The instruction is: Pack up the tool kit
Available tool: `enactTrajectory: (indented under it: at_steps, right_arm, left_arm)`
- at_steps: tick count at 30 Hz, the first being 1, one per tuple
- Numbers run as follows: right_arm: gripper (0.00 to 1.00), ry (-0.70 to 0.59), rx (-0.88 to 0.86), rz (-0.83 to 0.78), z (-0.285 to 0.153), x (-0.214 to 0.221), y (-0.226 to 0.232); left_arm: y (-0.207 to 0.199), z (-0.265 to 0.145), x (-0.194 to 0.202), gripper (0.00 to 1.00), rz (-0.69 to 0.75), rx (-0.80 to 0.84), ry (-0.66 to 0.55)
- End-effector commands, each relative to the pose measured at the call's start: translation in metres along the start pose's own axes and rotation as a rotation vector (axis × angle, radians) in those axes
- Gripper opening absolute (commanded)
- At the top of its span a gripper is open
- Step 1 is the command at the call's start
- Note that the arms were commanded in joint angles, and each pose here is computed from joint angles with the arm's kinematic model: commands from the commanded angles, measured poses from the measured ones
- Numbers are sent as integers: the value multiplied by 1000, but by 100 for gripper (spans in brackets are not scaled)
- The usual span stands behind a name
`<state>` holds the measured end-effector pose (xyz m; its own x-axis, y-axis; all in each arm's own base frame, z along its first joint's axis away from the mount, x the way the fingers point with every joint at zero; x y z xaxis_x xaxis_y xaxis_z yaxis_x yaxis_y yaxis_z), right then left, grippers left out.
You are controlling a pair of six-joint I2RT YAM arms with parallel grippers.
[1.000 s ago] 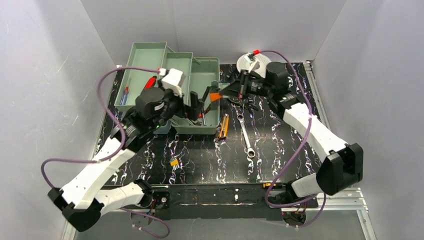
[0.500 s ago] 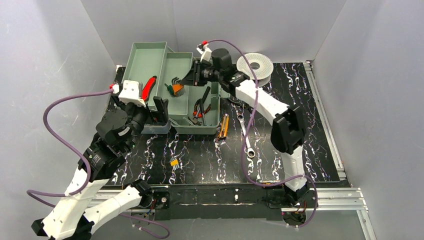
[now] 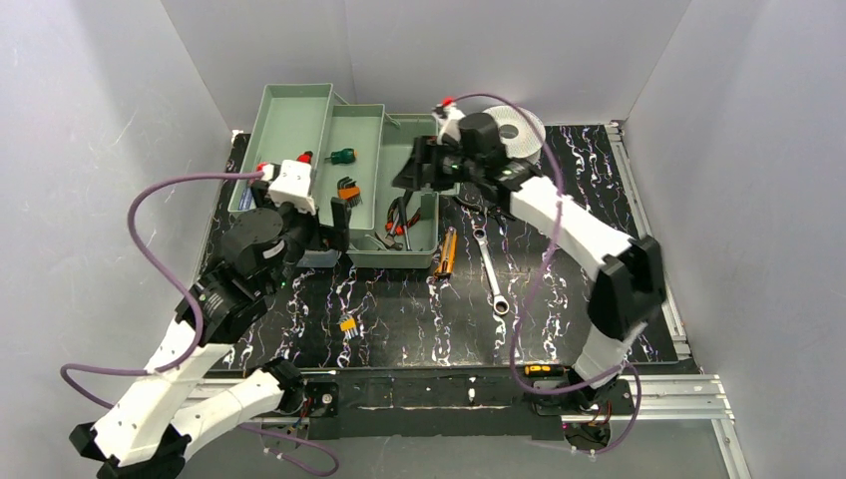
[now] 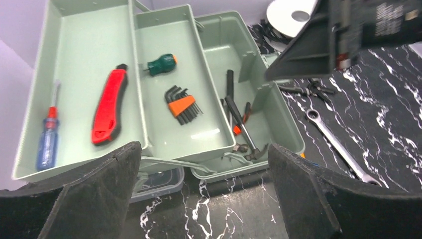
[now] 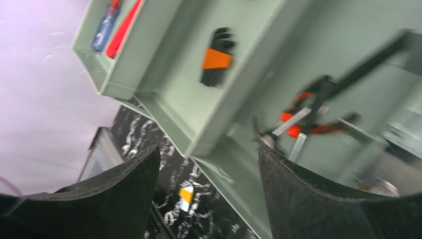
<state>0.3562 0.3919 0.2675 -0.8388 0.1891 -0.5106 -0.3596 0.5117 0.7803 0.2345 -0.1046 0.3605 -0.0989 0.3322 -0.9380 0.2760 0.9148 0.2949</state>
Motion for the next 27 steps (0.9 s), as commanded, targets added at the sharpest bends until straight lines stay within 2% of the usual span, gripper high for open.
enactTrajectory:
  at_steps: [1, 8, 12, 15, 17, 19, 22, 25, 27]
  right_arm:
    - [79, -139, 178, -76, -64, -11, -32]
    - [81, -247, 657, -48, -139, 26, -131]
    - [82, -302, 806, 20, -166, 46, -159]
    - [82, -341, 867, -16, -171, 58, -167]
    - [83, -330, 920, -10, -167, 70, -178]
    - [90, -276, 940, 20, -152, 81, -188]
    - [90, -168, 876, 54, -115, 95, -191]
    - [85, -142, 843, 95, -82, 93, -194]
    - [83, -131, 835, 107, -69, 90, -194]
  left_arm:
    - [-33, 16, 16, 100, 50, 147, 65]
    - [-52, 26, 22, 100, 71, 223, 96]
    - [-56, 25, 25, 99, 108, 258, 84]
    - [-58, 27, 31, 99, 161, 275, 82]
    - [-46, 30, 33, 99, 200, 203, 77]
    - [-42, 32, 34, 99, 226, 178, 36]
    - [-43, 34, 50, 99, 254, 158, 22]
    - [-2, 21, 47, 99, 167, -87, -77]
    - [15, 15, 45, 99, 139, -187, -125]
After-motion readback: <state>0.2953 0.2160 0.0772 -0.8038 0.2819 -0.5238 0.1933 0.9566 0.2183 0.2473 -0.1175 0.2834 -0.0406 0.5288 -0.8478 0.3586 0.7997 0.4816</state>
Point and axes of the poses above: each gripper's point midway between its finger pads, its own z axis out along the fingers, its own y axis along the line the jaws close on, x = y × z, the point moved 1 cm from there along -z, back along the fingers, and after that the axes turned 15 degrees about z, right-handed, at the moved point
